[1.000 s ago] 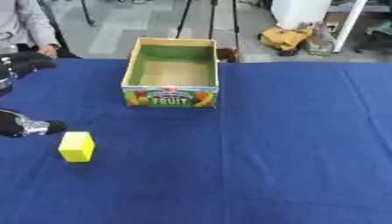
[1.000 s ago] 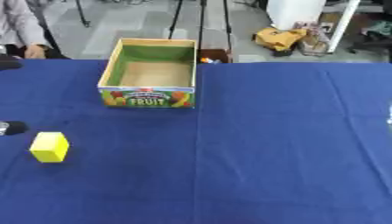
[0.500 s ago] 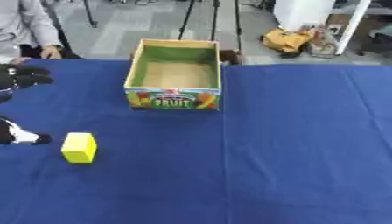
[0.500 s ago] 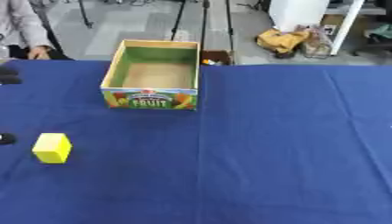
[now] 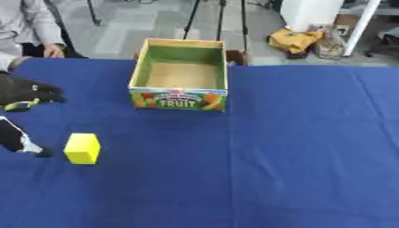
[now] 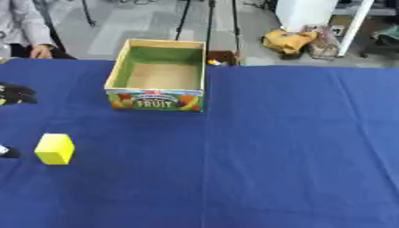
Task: Pick up objects on the table and place them in the box.
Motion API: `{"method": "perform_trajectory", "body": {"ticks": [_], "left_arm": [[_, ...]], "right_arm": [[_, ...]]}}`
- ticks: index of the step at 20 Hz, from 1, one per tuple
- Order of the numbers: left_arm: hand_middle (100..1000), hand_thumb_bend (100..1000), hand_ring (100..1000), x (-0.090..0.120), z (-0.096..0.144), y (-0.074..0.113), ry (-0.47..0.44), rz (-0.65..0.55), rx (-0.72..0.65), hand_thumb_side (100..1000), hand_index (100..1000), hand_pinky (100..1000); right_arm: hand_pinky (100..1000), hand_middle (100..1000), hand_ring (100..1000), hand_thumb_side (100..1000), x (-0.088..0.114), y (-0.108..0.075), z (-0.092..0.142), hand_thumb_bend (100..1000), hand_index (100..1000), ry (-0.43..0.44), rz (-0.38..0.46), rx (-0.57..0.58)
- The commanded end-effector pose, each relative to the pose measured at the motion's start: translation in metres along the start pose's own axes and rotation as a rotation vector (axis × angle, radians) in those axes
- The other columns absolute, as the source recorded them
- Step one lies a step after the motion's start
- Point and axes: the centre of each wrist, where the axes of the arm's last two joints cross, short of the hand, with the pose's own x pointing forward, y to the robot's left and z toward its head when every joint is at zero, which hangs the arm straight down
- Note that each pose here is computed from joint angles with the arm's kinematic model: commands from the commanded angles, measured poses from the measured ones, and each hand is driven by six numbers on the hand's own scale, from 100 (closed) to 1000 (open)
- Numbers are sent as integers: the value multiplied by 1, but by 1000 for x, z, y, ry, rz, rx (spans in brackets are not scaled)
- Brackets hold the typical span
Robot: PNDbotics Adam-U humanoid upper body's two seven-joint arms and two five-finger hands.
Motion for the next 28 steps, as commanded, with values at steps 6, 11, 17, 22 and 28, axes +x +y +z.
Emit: {"method": "perform_trajectory", "body": {"ticks": [6,11,17,22,28], "left_arm": [[965,642,928,-9,-23,8,-25,60,-113,656,1000,815],[943,602,913,-6,-34,15,-49,112,-162,643,1000,807],[910,596,897,-3,-44,17,-58,141,-211,639,1000,803],[892,605,884,0,-53,10,-62,149,-242,634,1000,800],[882,607,875,3,-59,2,-64,136,-275,632,1000,801]], "right_arm": [[767,756,855,967,4,-3,-7,100,872,-28,-3,-8],[767,755,855,969,4,-3,-6,100,872,-23,-3,-9],[768,754,855,969,4,-3,-6,100,872,-19,-3,-15],[769,752,855,970,4,-3,-6,100,872,-15,-4,-20],[769,750,855,970,4,-3,-6,100,870,-9,-5,-30]]}}
